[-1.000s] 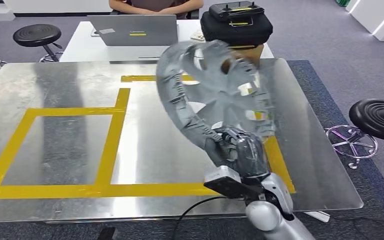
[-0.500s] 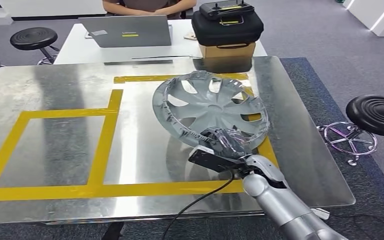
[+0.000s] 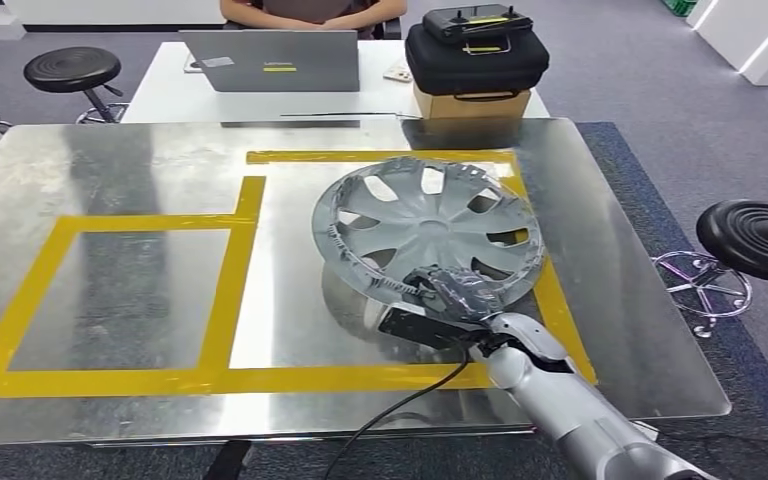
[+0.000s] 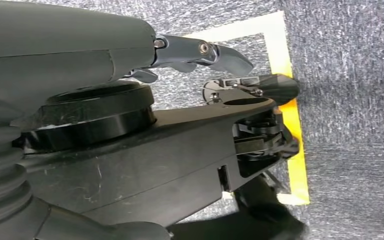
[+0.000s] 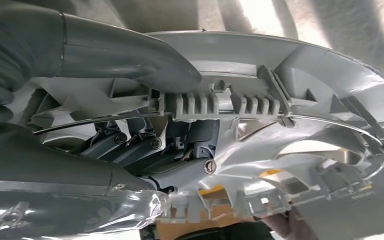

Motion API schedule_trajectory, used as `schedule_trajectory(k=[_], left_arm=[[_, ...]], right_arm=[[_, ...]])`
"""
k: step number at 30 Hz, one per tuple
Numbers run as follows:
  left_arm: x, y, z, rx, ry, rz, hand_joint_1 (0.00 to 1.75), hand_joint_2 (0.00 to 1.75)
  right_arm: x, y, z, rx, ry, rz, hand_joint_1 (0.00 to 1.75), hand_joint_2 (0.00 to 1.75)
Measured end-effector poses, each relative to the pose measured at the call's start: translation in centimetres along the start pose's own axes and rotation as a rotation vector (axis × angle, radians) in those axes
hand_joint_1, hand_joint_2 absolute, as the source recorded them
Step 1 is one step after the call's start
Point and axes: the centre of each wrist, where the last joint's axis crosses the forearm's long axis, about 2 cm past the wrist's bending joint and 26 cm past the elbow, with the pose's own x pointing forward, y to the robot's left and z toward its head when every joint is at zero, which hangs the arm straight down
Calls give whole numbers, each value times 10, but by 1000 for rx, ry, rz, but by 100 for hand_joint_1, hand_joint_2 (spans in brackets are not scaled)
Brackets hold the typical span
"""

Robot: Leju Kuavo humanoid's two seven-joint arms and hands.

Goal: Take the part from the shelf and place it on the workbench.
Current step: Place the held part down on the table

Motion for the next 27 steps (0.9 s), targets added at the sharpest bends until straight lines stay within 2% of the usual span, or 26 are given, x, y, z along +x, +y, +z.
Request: schedule_trajectory(k=[9, 13, 26, 27], left_arm=[[7, -1, -1, -16, 1, -38, 0, 175], [8, -1, -1, -16, 2, -43, 0, 175], [9, -4, -1, -19, 3, -45, 0, 175], [9, -4, -1, -18, 5, -46, 0, 175]], right_arm=[[28, 14, -35, 97, -32, -1, 175, 175], [35, 25, -39, 141, -37, -6, 175, 175], [38, 30, -43, 172, -37, -5, 175, 175], [38, 31, -43, 176, -37, -3, 131, 131]])
